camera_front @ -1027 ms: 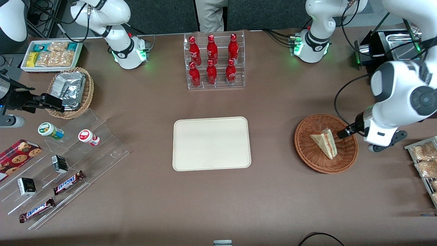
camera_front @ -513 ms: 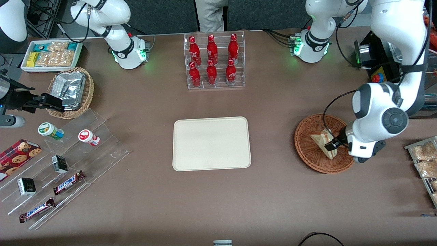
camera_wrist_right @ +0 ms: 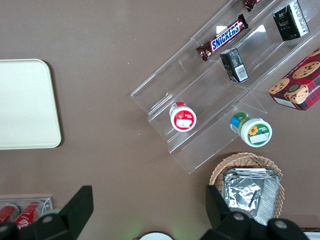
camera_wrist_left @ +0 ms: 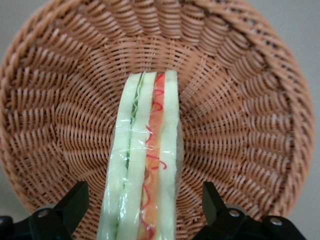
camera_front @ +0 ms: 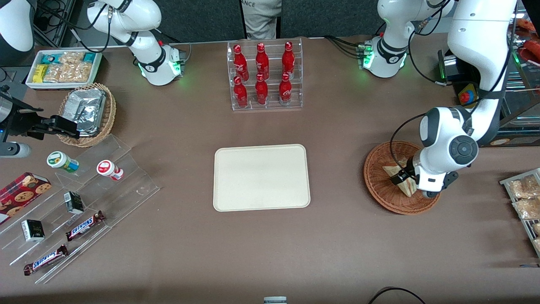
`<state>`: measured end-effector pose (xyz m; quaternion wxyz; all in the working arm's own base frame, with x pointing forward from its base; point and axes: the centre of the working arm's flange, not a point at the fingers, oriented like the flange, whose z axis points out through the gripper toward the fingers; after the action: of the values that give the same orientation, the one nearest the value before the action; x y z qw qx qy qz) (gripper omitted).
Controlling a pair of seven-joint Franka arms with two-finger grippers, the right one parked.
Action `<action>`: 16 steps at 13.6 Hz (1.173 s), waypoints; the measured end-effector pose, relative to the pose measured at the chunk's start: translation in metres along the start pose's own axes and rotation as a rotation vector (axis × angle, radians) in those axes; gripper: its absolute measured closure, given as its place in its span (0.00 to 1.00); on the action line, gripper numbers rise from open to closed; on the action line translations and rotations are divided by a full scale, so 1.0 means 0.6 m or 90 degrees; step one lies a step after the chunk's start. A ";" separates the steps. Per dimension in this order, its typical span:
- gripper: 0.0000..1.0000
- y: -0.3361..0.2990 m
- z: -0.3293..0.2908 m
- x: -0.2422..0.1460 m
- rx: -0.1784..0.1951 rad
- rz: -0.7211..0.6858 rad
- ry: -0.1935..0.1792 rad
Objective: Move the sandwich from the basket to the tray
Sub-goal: 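Close the left gripper on the sandwich, then lift the sandwich and carry it over the cream tray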
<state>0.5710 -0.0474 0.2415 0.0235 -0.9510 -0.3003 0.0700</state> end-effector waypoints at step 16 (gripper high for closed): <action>0.80 0.085 -0.190 -0.025 0.037 0.035 -0.033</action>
<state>0.6043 -0.0981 0.3518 0.0415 -0.9558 -0.2721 0.1037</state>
